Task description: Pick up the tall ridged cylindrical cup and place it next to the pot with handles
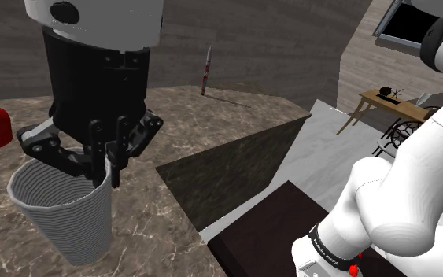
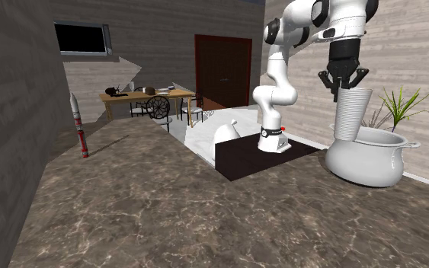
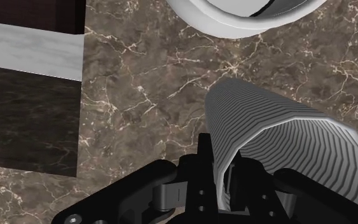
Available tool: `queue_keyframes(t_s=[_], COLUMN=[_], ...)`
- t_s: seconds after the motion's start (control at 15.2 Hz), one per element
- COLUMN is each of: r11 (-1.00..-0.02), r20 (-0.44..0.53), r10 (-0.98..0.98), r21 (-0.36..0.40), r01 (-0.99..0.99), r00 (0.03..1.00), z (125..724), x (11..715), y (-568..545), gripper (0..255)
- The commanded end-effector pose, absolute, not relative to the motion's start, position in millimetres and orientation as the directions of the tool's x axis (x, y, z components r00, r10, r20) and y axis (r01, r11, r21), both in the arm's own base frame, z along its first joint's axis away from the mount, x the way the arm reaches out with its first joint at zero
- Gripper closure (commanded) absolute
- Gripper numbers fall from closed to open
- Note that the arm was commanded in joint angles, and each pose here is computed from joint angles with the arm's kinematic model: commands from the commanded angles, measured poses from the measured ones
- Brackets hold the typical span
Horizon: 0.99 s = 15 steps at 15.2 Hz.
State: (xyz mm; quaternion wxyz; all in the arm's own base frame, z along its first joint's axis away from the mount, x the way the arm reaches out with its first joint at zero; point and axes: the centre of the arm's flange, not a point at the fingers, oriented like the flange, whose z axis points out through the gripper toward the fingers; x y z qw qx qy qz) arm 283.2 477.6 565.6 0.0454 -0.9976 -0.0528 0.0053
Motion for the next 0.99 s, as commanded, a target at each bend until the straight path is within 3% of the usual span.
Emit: queue_keyframes(t_s=[0.0,0.92], r11=[-0.99,-0.99], r20=[-0.005,-0.005], r10=[0.106,0.106], r21=[-0.092,-0.092], r01=[0.105,0.105], r00=[0.994,0.994], z=[555,481], x=[284,284], y=[478,478], gripper=[255,255])
